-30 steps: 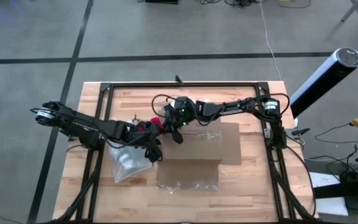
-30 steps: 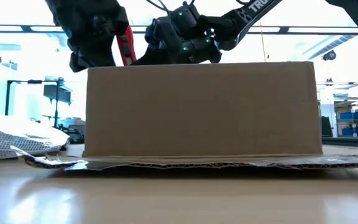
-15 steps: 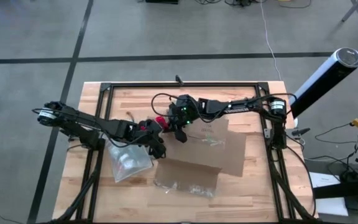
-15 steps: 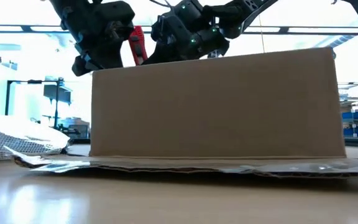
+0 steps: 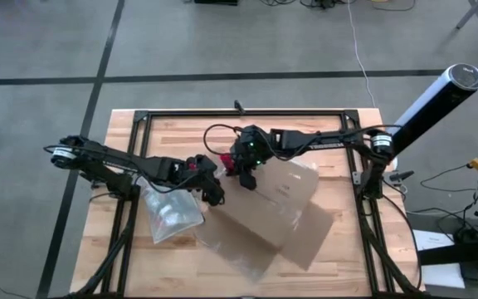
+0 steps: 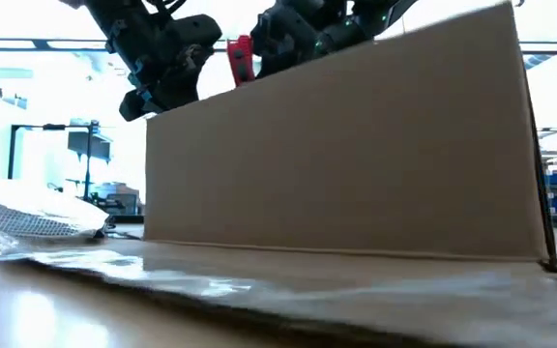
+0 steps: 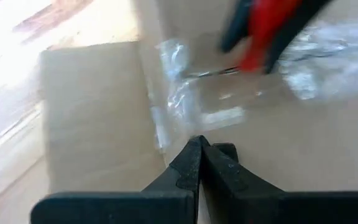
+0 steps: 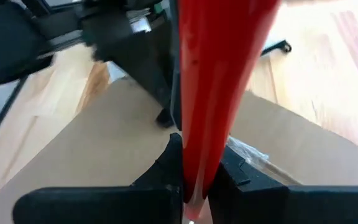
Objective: Unpack boxes
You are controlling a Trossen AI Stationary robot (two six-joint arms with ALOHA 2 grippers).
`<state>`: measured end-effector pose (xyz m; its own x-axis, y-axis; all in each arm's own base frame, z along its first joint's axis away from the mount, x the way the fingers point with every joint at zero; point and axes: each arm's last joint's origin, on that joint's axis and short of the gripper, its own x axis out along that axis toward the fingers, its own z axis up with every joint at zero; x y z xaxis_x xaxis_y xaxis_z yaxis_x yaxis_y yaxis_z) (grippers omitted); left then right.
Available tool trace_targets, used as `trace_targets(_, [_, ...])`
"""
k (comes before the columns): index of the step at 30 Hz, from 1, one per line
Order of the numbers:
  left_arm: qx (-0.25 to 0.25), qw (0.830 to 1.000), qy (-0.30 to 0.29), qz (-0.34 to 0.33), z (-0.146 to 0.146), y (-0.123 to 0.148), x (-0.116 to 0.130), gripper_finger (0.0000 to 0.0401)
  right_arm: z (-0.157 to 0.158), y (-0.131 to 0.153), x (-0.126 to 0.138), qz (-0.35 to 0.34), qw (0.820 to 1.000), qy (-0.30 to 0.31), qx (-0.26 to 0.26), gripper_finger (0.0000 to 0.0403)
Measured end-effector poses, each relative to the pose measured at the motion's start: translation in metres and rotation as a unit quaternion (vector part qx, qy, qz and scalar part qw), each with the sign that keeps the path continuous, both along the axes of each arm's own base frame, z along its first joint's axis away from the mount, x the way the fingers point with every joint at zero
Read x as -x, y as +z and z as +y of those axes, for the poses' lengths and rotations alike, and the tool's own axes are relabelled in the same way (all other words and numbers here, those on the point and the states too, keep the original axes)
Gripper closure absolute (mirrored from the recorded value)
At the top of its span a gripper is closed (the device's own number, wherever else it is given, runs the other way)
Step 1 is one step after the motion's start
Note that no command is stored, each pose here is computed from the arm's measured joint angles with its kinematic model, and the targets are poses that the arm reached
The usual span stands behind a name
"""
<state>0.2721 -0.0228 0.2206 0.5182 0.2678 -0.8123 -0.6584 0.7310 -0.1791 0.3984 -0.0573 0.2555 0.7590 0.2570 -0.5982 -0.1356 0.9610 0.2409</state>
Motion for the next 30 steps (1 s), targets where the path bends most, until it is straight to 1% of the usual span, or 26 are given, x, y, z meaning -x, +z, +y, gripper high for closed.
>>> trace_targets(2, [-0.004,1.0,0.005,0.016,0.003,-0.002,0.003,0.0401,0.003,0.003,0.006,0.019,1.0,0.004,-0.013,0.0386])
trace_targets(4, [-0.007,0.997,0.008,0.072,0.006,-0.014,0.011,0.0401,0.006,0.007,0.008,0.015,1.0,0.006,-0.009,0.0386])
trace_targets(5, [-0.005,0.997,0.01,0.073,0.007,-0.019,0.009,0.0401,0.007,0.008,0.01,0.02,1.0,0.007,-0.009,0.0386])
trace_targets(7, [0.001,0.998,0.018,0.059,0.009,-0.017,0.006,0.0401,0.008,0.01,0.013,0.028,1.0,0.006,-0.007,0.0386])
trace_targets(12, [0.01,0.998,0.01,0.068,0.008,-0.031,-0.002,0.0401,0.007,0.013,0.015,0.026,1.0,-0.005,0.013,0.0386])
trace_targets(15, [0.001,1.0,0.006,0.024,0.008,-0.022,-0.009,0.0401,0.006,0.012,0.015,0.026,0.999,-0.006,0.023,0.0386])
trace_targets(18, [-0.017,1.0,0.013,0.018,0.008,-0.017,-0.01,0.0401,0.004,0.012,0.015,0.025,0.999,-0.008,0.027,0.0386])
trace_targets(22, [-0.046,0.999,0.01,-0.026,0.01,0.006,-0.009,0.0401,0.0,0.012,0.015,0.025,0.999,-0.014,0.033,0.0386])
trace_targets(26, [-0.069,0.996,-0.026,-0.059,0.009,0.022,-0.01,0.0401,-0.005,0.012,0.016,0.024,0.999,-0.023,0.039,0.0386])
trace_targets(28, [-0.075,0.991,-0.044,-0.1,0.007,0.035,-0.013,0.0401,-0.008,0.012,0.017,0.024,0.999,-0.027,0.039,0.0386])
trace_targets(30, [-0.075,0.987,-0.071,-0.125,0.006,0.04,-0.017,0.0401,-0.011,0.013,0.017,0.022,0.998,-0.032,0.039,0.0386])
